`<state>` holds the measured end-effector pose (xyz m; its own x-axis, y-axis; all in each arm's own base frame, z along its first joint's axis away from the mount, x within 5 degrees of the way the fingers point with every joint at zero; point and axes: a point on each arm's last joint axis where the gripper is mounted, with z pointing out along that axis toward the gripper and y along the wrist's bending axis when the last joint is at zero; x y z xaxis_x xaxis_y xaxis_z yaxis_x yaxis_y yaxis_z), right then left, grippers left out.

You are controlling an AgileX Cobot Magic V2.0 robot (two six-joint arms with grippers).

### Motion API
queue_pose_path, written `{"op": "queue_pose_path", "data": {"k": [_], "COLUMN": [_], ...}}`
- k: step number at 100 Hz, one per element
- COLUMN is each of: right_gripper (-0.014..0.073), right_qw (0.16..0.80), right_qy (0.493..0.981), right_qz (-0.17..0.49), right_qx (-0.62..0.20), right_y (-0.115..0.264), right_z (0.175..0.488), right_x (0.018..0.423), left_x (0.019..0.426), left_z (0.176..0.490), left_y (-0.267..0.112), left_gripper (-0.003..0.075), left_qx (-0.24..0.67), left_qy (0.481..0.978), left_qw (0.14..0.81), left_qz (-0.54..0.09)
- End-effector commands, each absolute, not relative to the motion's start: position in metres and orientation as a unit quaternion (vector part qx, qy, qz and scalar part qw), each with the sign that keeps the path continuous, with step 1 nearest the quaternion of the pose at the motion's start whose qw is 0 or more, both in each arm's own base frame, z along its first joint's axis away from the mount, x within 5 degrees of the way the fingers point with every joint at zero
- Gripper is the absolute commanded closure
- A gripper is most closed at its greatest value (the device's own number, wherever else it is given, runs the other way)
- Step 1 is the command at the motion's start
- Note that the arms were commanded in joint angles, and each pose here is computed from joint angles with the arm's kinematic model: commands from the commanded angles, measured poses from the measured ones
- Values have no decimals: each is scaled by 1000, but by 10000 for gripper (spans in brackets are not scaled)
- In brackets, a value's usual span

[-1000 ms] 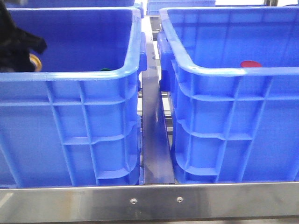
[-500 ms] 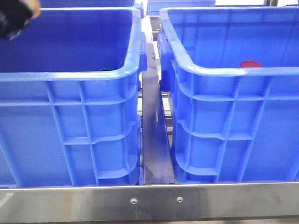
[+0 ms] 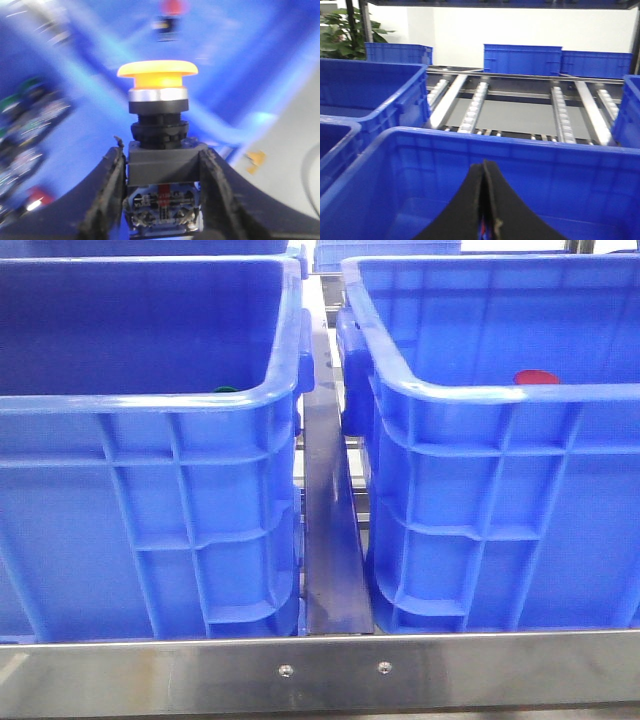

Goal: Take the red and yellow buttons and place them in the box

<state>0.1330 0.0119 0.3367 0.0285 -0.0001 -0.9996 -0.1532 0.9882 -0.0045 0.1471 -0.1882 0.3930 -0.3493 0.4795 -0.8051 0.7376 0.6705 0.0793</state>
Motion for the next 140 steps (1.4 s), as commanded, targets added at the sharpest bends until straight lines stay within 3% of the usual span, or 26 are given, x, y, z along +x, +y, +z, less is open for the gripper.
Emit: {"op": "queue_pose_path", "data": {"k": [1, 15, 25, 38, 58, 79, 109, 140], "right_gripper": [462, 90, -53, -36, -6, -6, -6, 17], "right_qw": [732, 737, 738, 715, 616, 493, 394, 339], "right_qy": [668, 652, 643, 634, 627, 644, 666, 674], "right_qz": [121, 155, 181, 286, 470, 576, 619, 638], "right_qx": [-50, -85, -99, -74, -83, -100, -131, -156], "right_y": [19, 28, 32, 40, 59, 72, 114, 152], "right_z": [349, 352, 354, 358, 362, 364, 359, 354], "right_x": [132, 129, 127, 123, 133, 160, 191, 209], "left_x": [137, 136, 136, 136, 136, 136, 136, 136], "left_z": [414, 414, 414, 414, 414, 414, 414, 414], "left_y": [-192, -193, -193, -193, -193, -193, -193, -193], "left_gripper": [739, 739, 739, 739, 739, 739, 739, 739], "left_qx": [386, 389, 389, 389, 389, 389, 389, 389], "left_qy": [767, 765, 765, 765, 765, 765, 765, 765], "left_qw": [479, 478, 478, 478, 478, 478, 478, 478], "left_qz": [-183, -185, -185, -185, -185, -185, -185, -185]}}
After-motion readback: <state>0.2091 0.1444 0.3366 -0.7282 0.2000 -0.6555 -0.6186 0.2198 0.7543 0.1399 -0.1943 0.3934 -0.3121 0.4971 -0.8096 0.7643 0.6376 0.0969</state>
